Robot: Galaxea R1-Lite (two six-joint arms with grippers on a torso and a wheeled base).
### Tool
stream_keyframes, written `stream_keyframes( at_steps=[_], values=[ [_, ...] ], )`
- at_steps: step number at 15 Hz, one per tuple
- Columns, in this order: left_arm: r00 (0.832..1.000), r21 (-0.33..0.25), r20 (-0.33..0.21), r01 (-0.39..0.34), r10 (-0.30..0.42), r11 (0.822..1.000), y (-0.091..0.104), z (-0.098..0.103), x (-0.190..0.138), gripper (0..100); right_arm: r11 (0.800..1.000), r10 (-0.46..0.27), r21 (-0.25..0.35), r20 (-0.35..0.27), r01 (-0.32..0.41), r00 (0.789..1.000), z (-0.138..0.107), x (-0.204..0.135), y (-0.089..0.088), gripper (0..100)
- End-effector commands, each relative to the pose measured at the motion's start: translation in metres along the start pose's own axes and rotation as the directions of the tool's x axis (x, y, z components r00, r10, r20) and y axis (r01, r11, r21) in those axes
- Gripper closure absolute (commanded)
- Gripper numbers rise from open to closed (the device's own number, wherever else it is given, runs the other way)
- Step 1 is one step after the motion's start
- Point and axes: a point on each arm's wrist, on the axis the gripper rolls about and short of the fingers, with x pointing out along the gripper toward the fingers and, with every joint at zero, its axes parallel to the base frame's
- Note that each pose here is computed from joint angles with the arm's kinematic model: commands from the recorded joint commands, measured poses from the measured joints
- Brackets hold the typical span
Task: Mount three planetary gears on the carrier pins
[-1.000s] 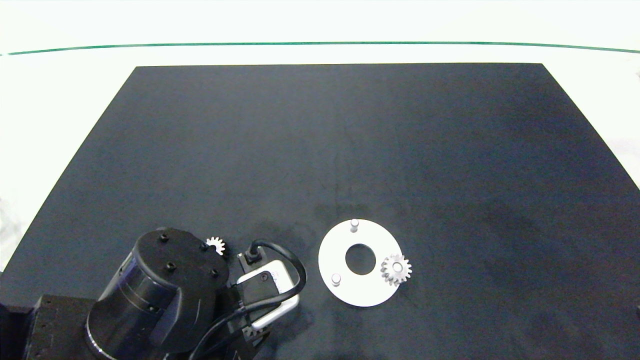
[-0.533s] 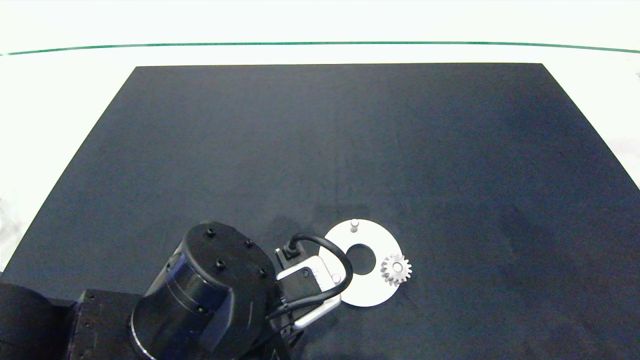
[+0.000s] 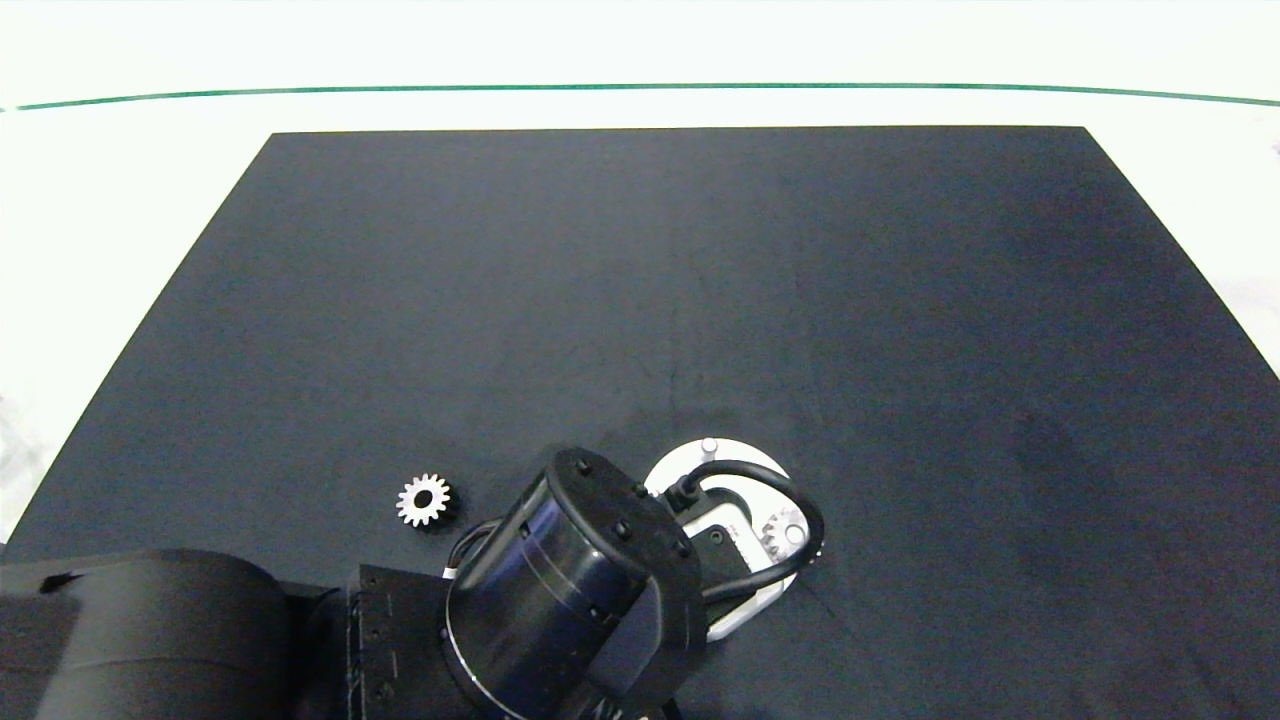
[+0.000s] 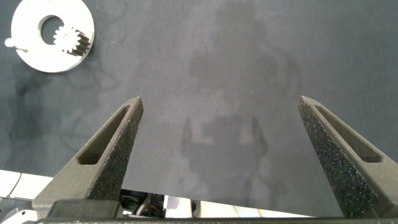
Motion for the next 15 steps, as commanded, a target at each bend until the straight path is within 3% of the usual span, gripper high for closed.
stream_keyframes(
  at_steps=[1, 5, 15],
  values=[
    [1.0, 0.005, -0.006, -0.005, 0.005, 1.0, 0.0, 0.005, 0.007, 78, 1.0, -0.008, -0.002, -0.016, 0.008, 1.0, -0.002, 0.002, 0.0, 0],
    [1.0, 0.007, 0.02, -0.013, 0.013, 1.0, 0.004, 0.014, 0.004, 78, 1.0, -0.009, -0.001, -0.027, 0.009, 1.0, -0.006, 0.004, 0.001, 0],
    [1.0, 0.026, 0.008, -0.015, 0.015, 1.0, 0.002, 0.025, 0.022, 78, 1.0, -0.009, 0.02, -0.024, 0.009, 1.0, -0.006, 0.003, 0.0, 0]
  ],
)
